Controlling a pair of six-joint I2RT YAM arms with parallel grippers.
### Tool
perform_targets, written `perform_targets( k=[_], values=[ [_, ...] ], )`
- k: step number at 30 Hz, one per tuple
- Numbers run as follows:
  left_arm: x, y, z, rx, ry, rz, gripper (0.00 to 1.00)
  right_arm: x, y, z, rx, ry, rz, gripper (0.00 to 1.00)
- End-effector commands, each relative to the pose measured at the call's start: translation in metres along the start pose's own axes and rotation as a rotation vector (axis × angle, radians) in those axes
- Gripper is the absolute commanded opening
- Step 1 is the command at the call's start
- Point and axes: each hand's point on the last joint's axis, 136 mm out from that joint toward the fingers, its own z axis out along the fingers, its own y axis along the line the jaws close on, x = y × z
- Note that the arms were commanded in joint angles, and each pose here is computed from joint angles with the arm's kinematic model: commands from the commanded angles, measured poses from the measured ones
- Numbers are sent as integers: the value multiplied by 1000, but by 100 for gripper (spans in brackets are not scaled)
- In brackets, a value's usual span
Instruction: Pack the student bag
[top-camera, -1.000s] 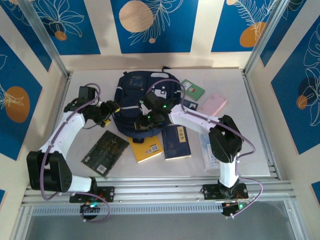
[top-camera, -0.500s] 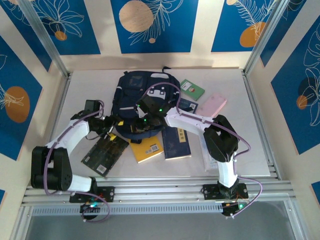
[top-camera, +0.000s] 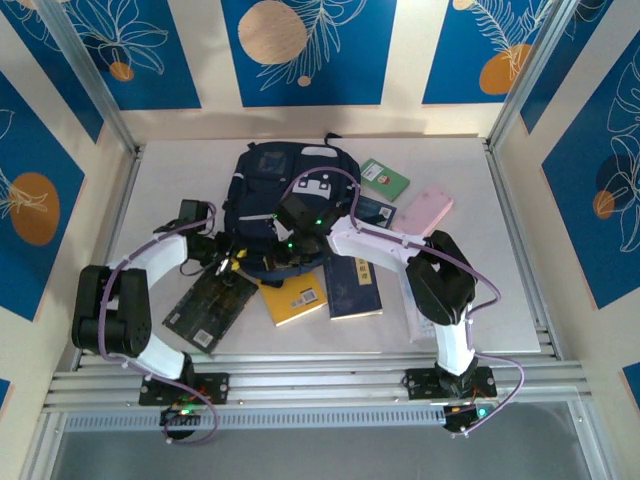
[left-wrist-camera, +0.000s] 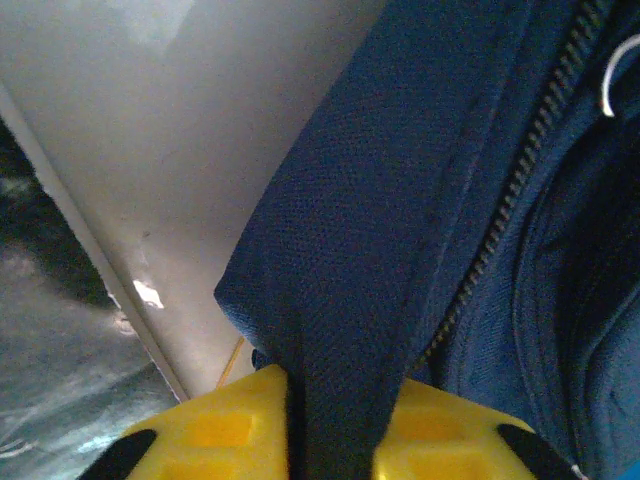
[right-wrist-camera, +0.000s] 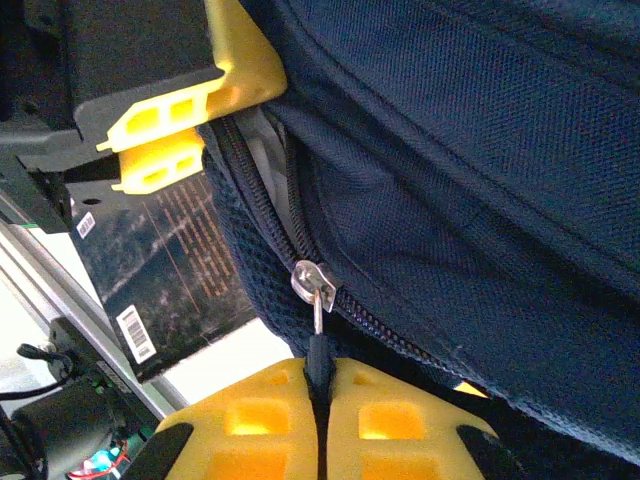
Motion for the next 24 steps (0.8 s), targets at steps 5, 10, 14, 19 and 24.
perform_targets(
  k=[5,10,14,19,24],
  values=[
    [-11,-5,-6,-14,-59,14,0,12,-27,-18,93,45,-20,0],
    [-14,-4,-8,-20,-68,10,0,19,-48,-34,130,31,5,0],
    [-15,-3,-9,-18,-70,3,0,25,-64,-48,161,9,17,0],
    [-15,-5,-12,-10,-75,-2,0,25,-89,-59,197,-23,55,0],
    [-15,-7,-15,-4,-77,1,0,16,-127,-71,247,-86,132,0]
  ],
)
